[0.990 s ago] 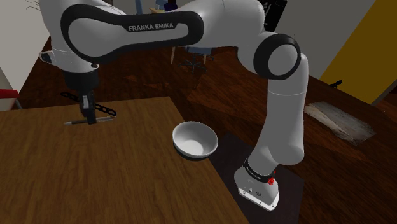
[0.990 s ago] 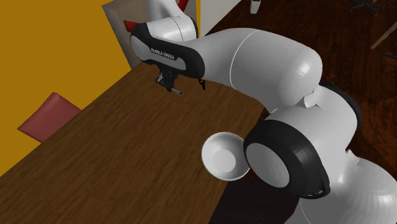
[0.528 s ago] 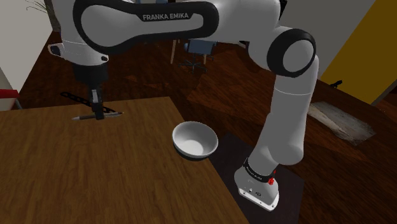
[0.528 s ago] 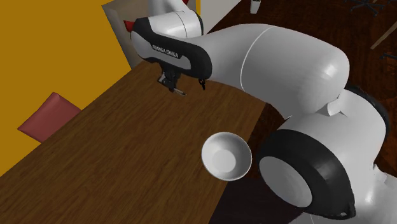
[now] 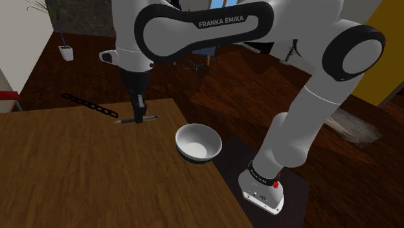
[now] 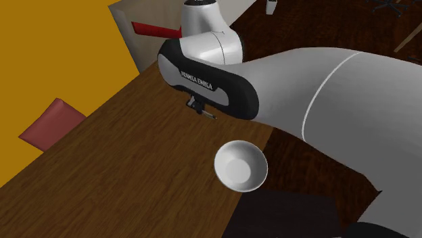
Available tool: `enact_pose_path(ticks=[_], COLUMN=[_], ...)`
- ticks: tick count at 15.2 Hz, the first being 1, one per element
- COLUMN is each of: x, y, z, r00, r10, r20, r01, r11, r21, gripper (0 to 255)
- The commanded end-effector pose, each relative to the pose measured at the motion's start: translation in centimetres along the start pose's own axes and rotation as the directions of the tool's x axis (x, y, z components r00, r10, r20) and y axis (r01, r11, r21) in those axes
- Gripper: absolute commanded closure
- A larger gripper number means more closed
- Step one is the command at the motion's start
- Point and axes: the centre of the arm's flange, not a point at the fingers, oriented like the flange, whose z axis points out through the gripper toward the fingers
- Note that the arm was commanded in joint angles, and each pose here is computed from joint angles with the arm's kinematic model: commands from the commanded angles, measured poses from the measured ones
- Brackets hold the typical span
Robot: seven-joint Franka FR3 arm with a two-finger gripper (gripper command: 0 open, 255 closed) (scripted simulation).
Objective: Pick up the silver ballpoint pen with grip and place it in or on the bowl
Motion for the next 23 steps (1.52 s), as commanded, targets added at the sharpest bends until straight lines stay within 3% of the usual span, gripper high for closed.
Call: enact_pose_path(ticks=[1,15,23], x=[-2.4,-19.8,-20.3], y=[-0.8,-7.0,-6.9], z=[-0.2,-0.3,3.4], r00=[1.000,1.000,1.000], r10=[0.000,0.000,0.000], r20=[0.000,0.000,0.000], r01=[0.000,0.000,0.000], r11=[1.000,1.000,1.000], r21=[0.001,0.001,0.001], gripper=[255,255,255])
